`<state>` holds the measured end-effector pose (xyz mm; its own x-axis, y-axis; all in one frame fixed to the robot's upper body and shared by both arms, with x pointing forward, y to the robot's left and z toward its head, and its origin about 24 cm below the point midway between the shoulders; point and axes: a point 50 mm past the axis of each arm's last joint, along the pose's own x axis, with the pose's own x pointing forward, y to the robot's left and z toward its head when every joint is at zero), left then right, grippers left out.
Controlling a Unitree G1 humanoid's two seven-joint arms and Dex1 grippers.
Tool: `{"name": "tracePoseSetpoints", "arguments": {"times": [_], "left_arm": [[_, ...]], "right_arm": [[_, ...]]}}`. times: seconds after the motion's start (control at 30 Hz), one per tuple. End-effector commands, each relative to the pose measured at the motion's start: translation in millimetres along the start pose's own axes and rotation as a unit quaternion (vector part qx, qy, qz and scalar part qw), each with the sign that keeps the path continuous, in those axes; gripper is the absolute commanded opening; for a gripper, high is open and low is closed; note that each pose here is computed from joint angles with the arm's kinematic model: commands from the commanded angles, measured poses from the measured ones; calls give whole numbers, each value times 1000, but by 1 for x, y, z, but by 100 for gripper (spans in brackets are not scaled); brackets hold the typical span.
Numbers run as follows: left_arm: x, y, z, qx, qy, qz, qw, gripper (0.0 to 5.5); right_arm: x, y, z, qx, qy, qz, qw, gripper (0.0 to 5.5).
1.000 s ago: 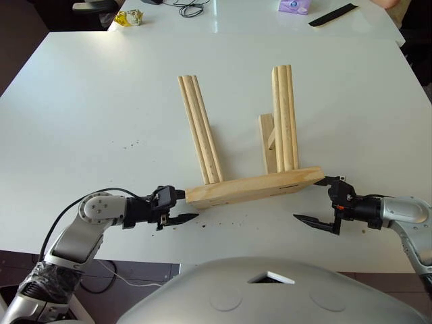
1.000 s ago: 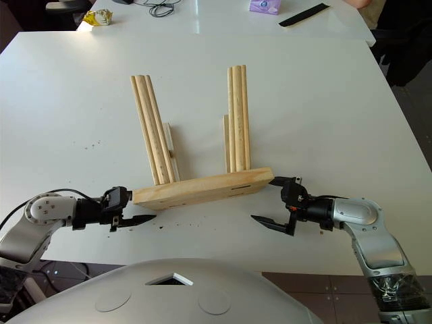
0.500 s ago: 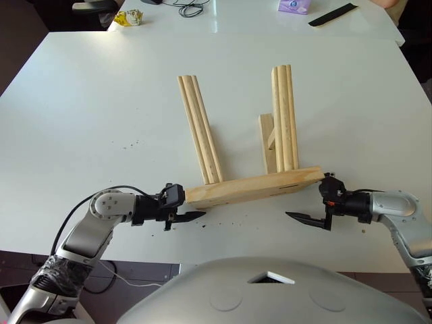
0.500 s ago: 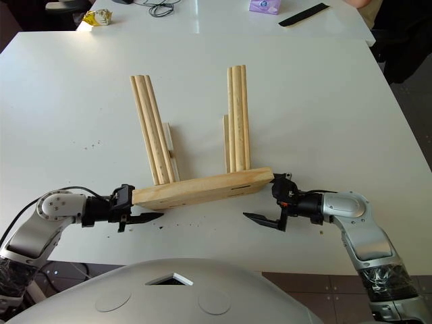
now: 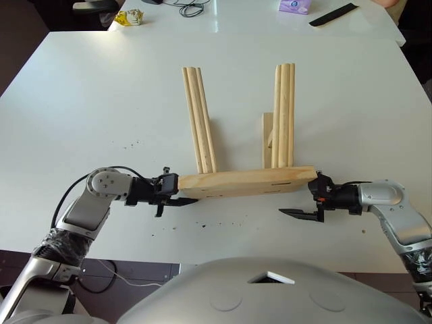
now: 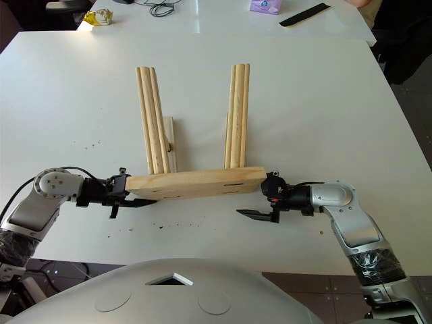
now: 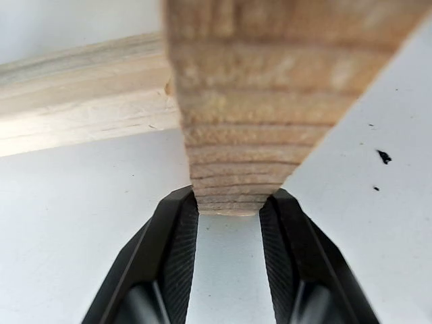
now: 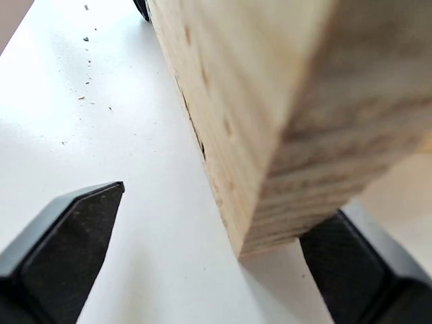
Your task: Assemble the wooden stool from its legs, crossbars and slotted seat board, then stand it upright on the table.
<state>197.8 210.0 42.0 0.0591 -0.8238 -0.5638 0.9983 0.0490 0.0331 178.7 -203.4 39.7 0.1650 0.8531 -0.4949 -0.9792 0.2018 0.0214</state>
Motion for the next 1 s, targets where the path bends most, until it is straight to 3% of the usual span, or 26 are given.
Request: {"name": "tracePoseSetpoints", "arguments": {"times": [0.03,0.5,0.77,1.0], "left_arm": [[2,-1,-9,7,19,-17,1000,131],[-11,-5,-21,21,39,-32,998,127],[-12,-4,-16,19,28,-34,999,127],[-20,-1,13,-27,-10,-4,1000,127]], "right_arm": [[1,-1,1,-10,5,16,1000,375],[-8,-2,-4,-3,9,-4,1000,149],[-2,9,-8,21,-4,-8,1000,146],[-8,27,7,62,-26,-34,997,146]]}}
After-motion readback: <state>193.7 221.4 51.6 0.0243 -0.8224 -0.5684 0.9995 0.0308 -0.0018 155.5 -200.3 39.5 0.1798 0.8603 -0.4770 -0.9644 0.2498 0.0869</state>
